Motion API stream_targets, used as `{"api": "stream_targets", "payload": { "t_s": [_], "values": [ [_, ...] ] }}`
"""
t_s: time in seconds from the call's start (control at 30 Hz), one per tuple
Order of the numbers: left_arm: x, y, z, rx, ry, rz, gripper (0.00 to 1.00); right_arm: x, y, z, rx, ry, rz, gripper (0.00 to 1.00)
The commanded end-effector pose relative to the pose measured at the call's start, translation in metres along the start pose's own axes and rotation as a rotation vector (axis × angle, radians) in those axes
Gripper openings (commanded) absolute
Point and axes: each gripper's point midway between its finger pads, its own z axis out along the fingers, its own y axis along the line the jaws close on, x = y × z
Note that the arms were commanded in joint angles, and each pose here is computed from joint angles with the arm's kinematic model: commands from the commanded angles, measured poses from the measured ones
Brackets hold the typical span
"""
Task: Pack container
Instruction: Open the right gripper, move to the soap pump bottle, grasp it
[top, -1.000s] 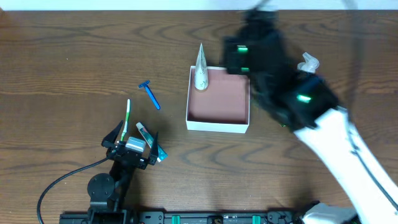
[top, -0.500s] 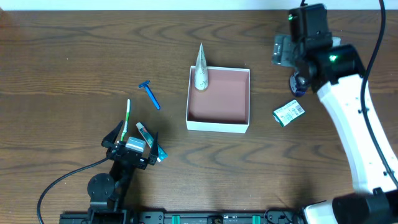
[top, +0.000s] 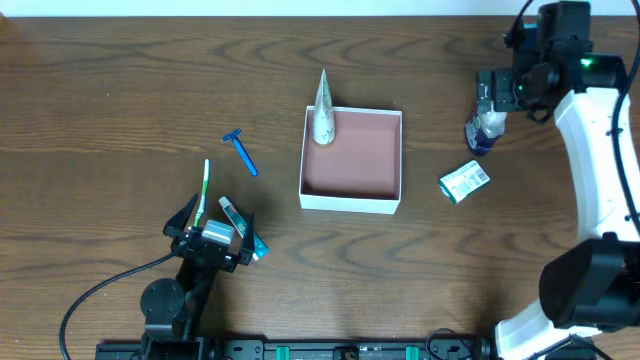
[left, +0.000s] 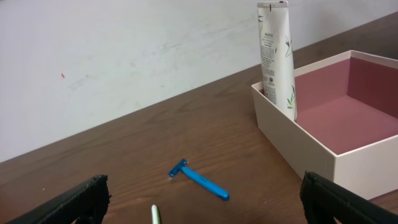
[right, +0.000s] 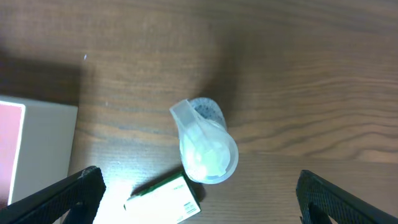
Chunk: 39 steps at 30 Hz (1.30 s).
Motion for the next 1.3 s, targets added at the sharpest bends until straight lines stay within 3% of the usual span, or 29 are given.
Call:
{"api": "stream_targets", "payload": {
  "t_s": [0.0,0.13,0.53,0.73,0.97,1.2,1.27],
  "values": [
    [0.015,-0.005,0.001,0.022,0.040,-0.020,0.98,0.007,0.007,0.013,-0.100,0.029,-0.052,0.99],
    [0.015,-0.005,0.001,0.022,0.040,-0.020,0.98,0.014,0.012,0.025,-0.143,0.065,-0.074,0.98],
    [0.015,-0.005,0.001,0.022,0.040,-0.020,0.98,0.022,0.020,0.047,-0.204,0.109,-0.130,0.82],
    [0.015,-0.005,0.001,0.022,0.040,-0.020,0.98,0.022,0.020,0.048,-0.203,0.107,-0.130,0.63],
    [0.015,-0.005,0.001,0.022,0.040,-0.020,0.98,0.022,0.019,0.048,-0.199,0.107,-0.131,0.28],
    [0.015,-0.005,0.001,0.022,0.040,-0.020,0.98,0.015,0.018,0.049,-0.193,0.081,-0.134,0.27],
    [0.015,-0.005,0.001,0.022,0.040,-0.020,0.98,0.011,0.018,0.049,-0.190,0.064,-0.136,0.42]
  ]
}}
